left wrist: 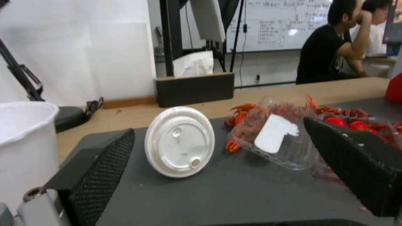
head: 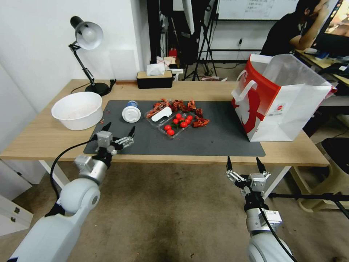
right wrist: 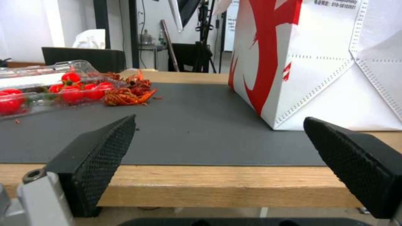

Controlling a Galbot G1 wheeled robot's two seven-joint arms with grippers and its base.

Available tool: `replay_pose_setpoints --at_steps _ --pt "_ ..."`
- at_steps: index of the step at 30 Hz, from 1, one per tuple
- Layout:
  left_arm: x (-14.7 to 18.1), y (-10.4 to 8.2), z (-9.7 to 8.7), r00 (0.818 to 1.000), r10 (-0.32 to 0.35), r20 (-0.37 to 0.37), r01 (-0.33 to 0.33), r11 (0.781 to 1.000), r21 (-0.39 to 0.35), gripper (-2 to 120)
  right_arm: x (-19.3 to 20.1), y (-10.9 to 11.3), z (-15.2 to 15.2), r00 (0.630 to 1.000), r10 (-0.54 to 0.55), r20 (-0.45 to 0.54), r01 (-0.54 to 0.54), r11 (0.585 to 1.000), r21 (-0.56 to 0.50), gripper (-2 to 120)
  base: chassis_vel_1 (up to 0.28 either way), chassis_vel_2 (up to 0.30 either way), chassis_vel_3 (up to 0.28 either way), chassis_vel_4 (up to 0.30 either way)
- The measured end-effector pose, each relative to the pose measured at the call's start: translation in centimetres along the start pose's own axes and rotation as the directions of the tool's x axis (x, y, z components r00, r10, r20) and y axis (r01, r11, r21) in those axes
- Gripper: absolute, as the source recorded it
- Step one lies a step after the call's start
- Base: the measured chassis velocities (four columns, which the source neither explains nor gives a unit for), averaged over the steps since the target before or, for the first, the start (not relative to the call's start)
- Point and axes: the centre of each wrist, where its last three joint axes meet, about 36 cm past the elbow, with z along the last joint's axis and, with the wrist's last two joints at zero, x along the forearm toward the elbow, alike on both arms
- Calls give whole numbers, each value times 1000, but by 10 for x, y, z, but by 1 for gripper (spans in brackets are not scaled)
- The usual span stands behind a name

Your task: Pick up the trash from the table and place it into the takeout bag.

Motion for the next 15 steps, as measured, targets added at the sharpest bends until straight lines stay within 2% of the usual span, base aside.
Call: replay_pose_setpoints --at_steps 2,4,7,15 --pt "-19 2 -1 1000 9 -19 -9 1000 8 100 0 0 0 1000 1 -2 -1 1000 1 100 0 0 0 0" --pt "-25 4 -1 1000 9 -25 -9 1000 5 100 0 0 0 1000 1 -2 -1 1000 1 100 0 0 0 0" --pt "-56 12 -4 998 -17 -62 15 1000 -21 100 -1 -1 0 1000 5 -3 -5 1000 2 100 0 0 0 0" --pt "-86 20 -4 992 -52 -111 49 998 -36 100 -3 -2 2 1000 9 -6 -9 1000 4 100 0 0 0 0"
